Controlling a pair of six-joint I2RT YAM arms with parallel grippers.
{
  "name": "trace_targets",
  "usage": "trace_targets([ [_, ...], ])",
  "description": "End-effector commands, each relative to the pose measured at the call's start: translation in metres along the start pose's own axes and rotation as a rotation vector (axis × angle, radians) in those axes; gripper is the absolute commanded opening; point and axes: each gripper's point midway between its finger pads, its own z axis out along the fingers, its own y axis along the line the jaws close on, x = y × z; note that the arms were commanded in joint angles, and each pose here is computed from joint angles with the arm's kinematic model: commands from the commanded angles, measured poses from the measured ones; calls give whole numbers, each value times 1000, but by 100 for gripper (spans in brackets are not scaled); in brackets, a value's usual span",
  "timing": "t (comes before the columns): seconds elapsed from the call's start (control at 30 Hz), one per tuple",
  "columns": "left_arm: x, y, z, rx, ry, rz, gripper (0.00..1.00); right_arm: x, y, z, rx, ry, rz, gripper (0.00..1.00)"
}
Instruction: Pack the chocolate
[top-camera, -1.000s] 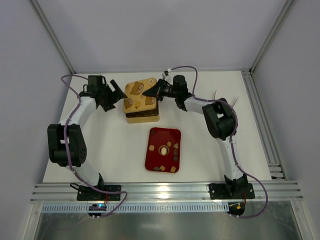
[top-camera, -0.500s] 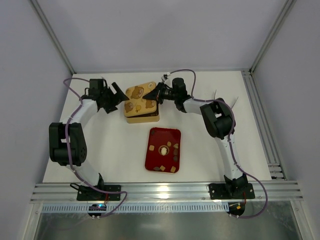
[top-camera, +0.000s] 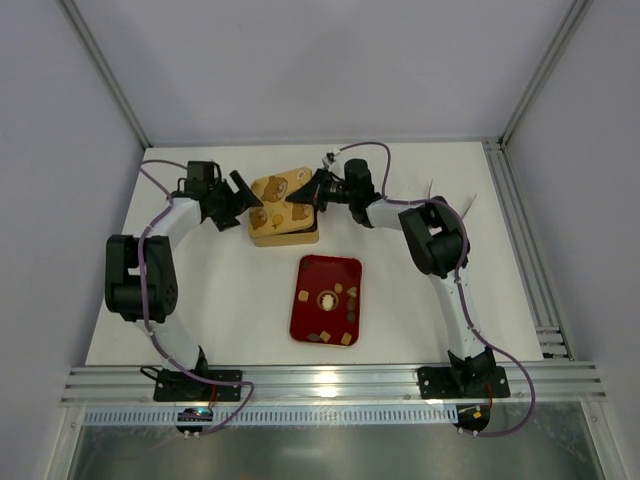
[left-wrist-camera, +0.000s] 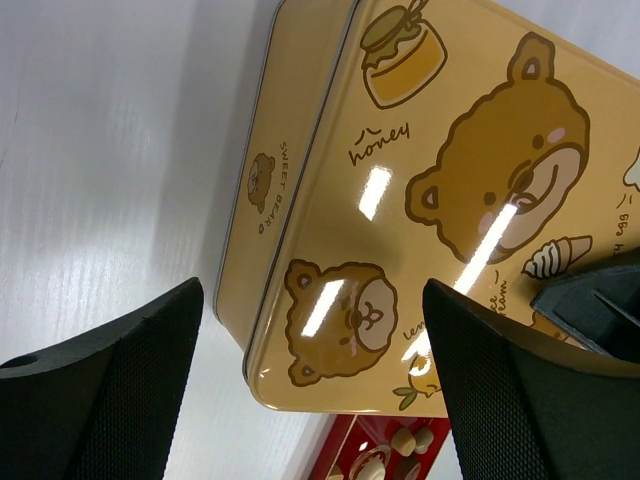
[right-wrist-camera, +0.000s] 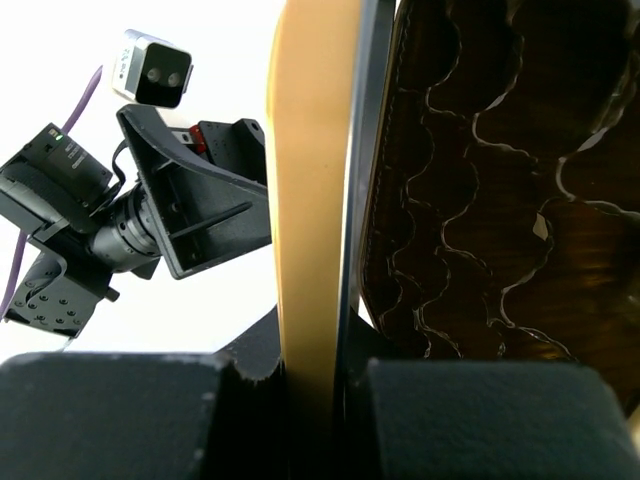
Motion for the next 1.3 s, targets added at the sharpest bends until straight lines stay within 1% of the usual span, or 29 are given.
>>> trace_targets([
  [0.0,-2,-9,5,36,-11,6,88,-6,17,-6,-55,-13,-40,13],
  [0.1,1,-10,8,35,-4,10,88,-7,16,-8,-57,-18,-34,20],
  [0.2,2,-10,10,35,2,13,88,-7,13,-10,-54,-23,-26,24],
  [0.5,6,-12,15,32,14,16,87,-14,11,-20,-59,-52,0,25],
  [0.7,-1,-21,12,40,5,17,86,-15,10,-24,-47,-58,6,29],
  [0.77,-6,-27,11,46,-4,19,86,-17,12,-24,-45,-63,1,29],
  [1.2,-30,-47,15,59,-21,19,86,-27,5,-31,64,-83,-41,29],
  [1.27,-28,-49,17,56,-12,22,86,-28,3,-33,80,-87,-38,29],
])
